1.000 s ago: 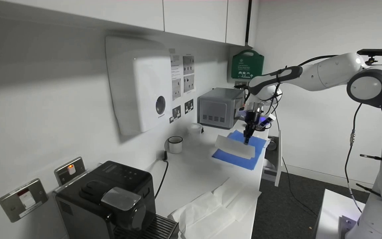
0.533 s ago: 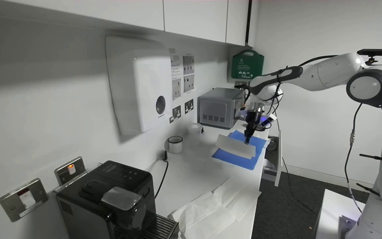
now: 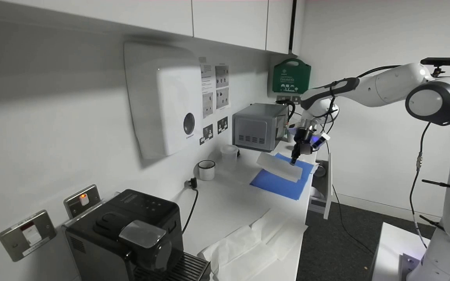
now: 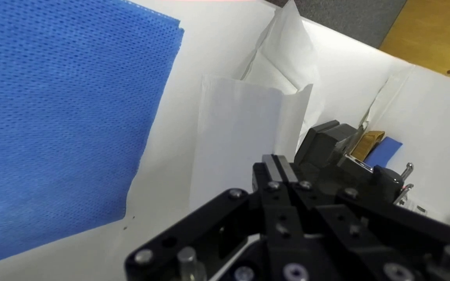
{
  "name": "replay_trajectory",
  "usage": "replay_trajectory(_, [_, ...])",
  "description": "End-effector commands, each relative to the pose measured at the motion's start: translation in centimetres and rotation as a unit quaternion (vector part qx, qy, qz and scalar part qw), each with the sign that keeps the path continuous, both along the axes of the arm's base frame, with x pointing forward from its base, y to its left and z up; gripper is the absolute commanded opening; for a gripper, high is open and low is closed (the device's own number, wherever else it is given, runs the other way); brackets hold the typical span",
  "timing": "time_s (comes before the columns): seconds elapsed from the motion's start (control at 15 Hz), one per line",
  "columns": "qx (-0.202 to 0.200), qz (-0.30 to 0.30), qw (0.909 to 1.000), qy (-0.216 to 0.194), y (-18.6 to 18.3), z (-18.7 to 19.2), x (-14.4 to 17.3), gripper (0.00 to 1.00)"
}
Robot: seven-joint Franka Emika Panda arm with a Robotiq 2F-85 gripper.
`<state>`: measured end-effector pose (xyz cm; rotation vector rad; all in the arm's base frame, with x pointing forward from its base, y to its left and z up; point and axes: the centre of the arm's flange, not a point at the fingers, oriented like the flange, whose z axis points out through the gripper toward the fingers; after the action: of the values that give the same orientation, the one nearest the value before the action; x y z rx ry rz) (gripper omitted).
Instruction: Move the paper to the right
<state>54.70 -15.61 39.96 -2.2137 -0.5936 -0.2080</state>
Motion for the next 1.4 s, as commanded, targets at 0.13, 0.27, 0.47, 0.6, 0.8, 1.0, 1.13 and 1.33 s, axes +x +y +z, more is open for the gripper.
replay_trajectory(0.13, [0.002,-0.022,0.9998,0.005,-0.2,-1.4,1.4,0.00])
replay_trajectory(0.27, [-0.003,-0.021,0.9997,0.012,0.2,-2.2,1.9,0.00])
replay_trajectory(0.47, [-0.004,-0.021,0.9995,0.025,0.7,-3.2,2.5,0.00])
replay_trajectory(0.6, [0.001,-0.020,0.9992,0.033,0.9,-3.8,2.7,0.00])
replay_trajectory(0.8, [0.006,-0.020,0.9989,0.042,0.9,-4.4,3.1,0.00])
replay_trajectory(1.0, [0.009,-0.021,0.9986,0.047,0.7,-4.7,3.4,0.00])
replay_trajectory(1.13, [0.010,-0.021,0.9985,0.049,0.6,-4.9,3.6,0.00])
replay_trajectory(1.33, [0.009,-0.021,0.9984,0.051,0.5,-5.2,3.9,0.00])
